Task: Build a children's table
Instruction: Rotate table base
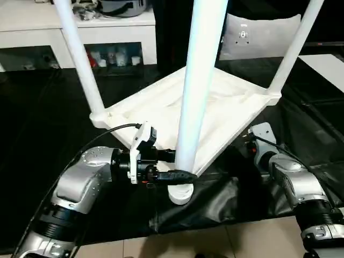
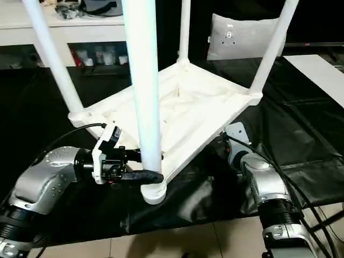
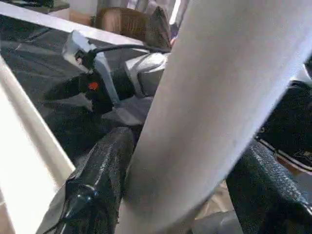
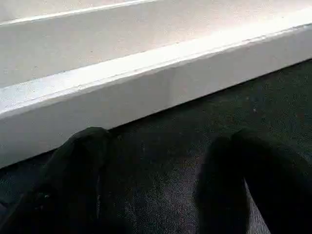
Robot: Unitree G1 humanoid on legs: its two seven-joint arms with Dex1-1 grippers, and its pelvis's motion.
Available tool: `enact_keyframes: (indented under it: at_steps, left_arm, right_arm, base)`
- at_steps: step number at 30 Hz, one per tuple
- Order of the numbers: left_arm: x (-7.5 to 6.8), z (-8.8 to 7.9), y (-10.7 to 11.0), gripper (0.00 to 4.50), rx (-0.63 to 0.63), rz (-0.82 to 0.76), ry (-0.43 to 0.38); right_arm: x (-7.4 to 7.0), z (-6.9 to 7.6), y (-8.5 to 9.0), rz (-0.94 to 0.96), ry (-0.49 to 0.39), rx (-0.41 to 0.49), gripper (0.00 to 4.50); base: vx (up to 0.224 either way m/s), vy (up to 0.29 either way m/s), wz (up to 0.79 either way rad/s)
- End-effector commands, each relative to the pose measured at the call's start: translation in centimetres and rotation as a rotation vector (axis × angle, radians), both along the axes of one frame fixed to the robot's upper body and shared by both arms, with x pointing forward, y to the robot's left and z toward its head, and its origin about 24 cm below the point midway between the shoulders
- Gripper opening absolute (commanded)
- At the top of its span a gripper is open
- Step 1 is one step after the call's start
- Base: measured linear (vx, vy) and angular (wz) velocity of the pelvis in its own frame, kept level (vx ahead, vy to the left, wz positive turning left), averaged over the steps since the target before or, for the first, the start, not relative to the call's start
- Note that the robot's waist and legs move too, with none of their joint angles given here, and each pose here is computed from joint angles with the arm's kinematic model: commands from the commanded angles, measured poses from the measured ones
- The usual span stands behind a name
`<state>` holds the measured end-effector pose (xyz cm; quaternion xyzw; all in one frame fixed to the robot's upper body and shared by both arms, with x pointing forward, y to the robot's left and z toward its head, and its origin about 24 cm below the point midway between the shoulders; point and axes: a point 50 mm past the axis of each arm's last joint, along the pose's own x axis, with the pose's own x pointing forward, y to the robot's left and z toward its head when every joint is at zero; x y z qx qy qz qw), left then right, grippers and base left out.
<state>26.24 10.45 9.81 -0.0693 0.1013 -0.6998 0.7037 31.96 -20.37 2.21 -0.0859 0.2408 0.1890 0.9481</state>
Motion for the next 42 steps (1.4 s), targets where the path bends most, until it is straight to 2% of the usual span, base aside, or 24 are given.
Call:
enact_keyframes:
  at_steps: [1, 2, 3, 8, 19, 25, 27, 28, 29, 31, 33, 35, 39, 42]
  left_arm:
    - [-0.6, 0.8, -1.6, 3.07, -0.033, -0.080, -0.018]
    - [-0.7, 0.9, -1.8, 3.07, -0.040, -0.088, -0.019]
    - [-0.7, 0.9, -1.8, 3.07, -0.040, -0.088, -0.019]
    - [-1.0, 1.2, -2.4, 3.07, -0.057, -0.103, -0.013]
    - [-1.1, 1.6, -3.5, 3.07, -0.082, -0.113, -0.030]
    - [-0.5, 1.8, -4.4, 3.07, -0.091, -0.079, -0.076]
    - [1.3, 1.7, -5.0, 3.07, -0.055, 0.078, -0.159]
    - [1.4, 1.7, -5.0, 3.07, -0.051, 0.090, -0.163]
    - [3.0, 1.6, -5.1, 3.07, -0.022, 0.230, -0.210]
    - [3.5, 1.6, -5.1, 3.07, -0.015, 0.273, -0.219]
    - [4.2, 1.6, -4.9, 3.07, 0.000, 0.333, -0.250]
    - [5.1, 1.7, -4.8, 3.07, 0.017, 0.425, -0.293]
    - [5.9, 1.4, -4.4, 3.07, 0.045, 0.512, -0.311]
    - [6.0, 1.0, -4.3, 3.07, 0.070, 0.534, -0.326]
  right_arm:
    - [0.3, 0.8, 3.3, 0.154, -0.047, 0.049, 4.50]
    - [0.2, 0.8, 4.3, 0.203, -0.054, 0.047, 4.50]
    - [0.2, 0.8, 4.3, 0.203, -0.054, 0.047, 4.50]
    - [0.5, 1.0, 6.5, 0.306, -0.077, 0.045, 4.50]
    - [1.1, 1.6, 8.6, 0.427, -0.112, 0.037, 4.50]
    - [0.9, 1.8, 9.7, 0.510, -0.134, 0.041, 4.50]
    - [1.3, 1.6, 9.5, 0.456, -0.142, 0.011, 4.50]
    - [1.3, 1.6, 9.5, 0.453, -0.142, 0.010, 4.50]
    - [1.5, 1.5, 9.0, 0.403, -0.139, 0.010, 4.50]
    - [1.6, 1.4, 8.6, 0.379, -0.134, 0.013, 4.50]
    - [1.6, 1.2, 7.6, 0.321, -0.123, 0.015, 4.50]
    - [1.5, 1.0, 5.7, 0.232, -0.120, 0.012, 4.50]
    - [1.0, 0.8, 3.4, 0.170, -0.128, -0.014, 4.50]
    - [0.7, 0.7, 2.4, 0.148, -0.113, -0.001, 4.50]
  base:
    - [0.000, 0.000, 0.00]
    - [0.000, 0.000, 0.00]
    - [0.000, 0.000, 0.00]
    - [0.000, 0.000, 0.00]
    - [0.000, 0.000, 0.00]
    - [0.000, 0.000, 0.00]
    - [0.000, 0.000, 0.00]
    - [0.000, 0.000, 0.00]
    - [0.000, 0.000, 0.00]
    - [0.000, 0.000, 0.00]
    - [0.000, 0.000, 0.00]
    - [0.000, 0.000, 0.00]
    - [0.000, 0.000, 0.00]
    - [0.000, 0.000, 0.00]
